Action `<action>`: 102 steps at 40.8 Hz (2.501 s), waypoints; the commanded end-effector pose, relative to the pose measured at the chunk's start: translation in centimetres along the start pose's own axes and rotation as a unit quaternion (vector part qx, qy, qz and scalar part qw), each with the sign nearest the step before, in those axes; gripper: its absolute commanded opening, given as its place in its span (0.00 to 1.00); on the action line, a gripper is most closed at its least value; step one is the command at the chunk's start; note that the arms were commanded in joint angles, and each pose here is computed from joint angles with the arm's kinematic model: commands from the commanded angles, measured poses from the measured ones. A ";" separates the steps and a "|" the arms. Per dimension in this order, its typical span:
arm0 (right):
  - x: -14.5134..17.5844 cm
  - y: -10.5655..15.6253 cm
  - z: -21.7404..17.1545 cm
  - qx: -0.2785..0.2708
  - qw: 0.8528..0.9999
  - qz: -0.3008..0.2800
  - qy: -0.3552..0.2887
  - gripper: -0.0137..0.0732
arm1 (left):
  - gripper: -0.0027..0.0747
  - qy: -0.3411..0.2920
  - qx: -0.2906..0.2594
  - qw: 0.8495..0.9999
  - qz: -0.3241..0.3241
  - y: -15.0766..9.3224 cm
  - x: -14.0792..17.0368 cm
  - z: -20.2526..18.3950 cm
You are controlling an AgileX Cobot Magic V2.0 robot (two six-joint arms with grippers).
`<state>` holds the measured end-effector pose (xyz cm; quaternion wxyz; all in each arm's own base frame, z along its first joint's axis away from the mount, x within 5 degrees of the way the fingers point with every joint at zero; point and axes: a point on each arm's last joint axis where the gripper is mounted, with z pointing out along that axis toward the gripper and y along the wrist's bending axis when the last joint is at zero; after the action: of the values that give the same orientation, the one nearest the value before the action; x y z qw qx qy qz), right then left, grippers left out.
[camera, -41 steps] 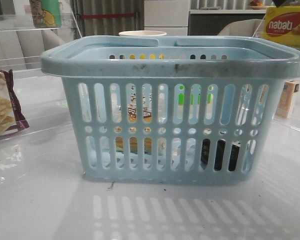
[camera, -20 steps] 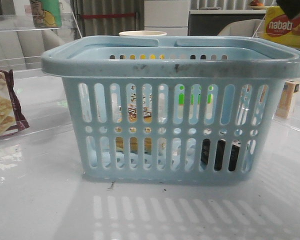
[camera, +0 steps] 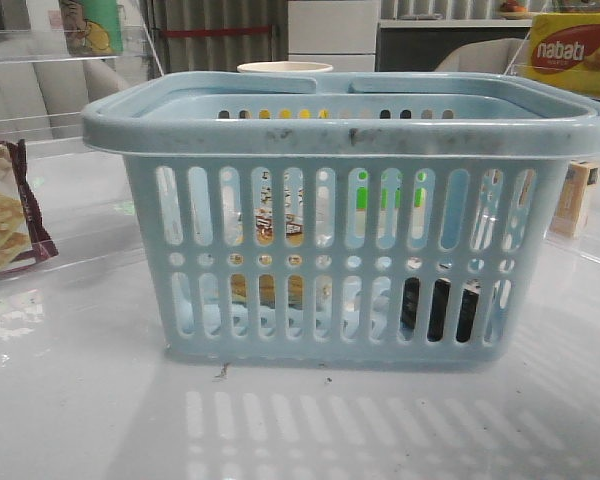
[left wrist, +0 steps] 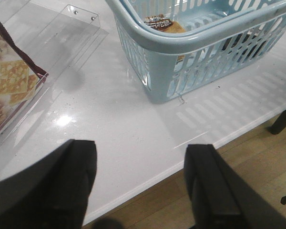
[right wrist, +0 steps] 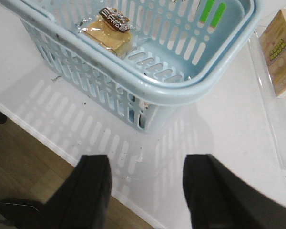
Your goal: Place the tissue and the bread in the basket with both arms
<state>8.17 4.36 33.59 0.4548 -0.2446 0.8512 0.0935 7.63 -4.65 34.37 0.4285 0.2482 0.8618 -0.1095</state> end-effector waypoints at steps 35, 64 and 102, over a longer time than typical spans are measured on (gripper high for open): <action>3.6 -0.1 -2.1 0.012 0.999 -0.003 -0.036 0.22 | 0.15 -0.047 0.002 0.999 -0.003 0.0 -1.2 -0.5; 3.6 -0.1 -2.1 0.012 0.999 -0.003 -0.036 0.22 | 0.15 -0.143 -0.109 0.982 -0.057 2.1 0.3 -1.3; 3.6 -0.1 -2.1 0.012 0.999 -0.003 -0.036 0.22 | 0.15 -0.338 -0.234 0.904 -0.115 2.4 13.4 5.0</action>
<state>4.61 2.22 30.71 0.4526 -0.2419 0.8535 0.0899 5.61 -0.11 19.82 0.6869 -0.0094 0.7263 -0.0242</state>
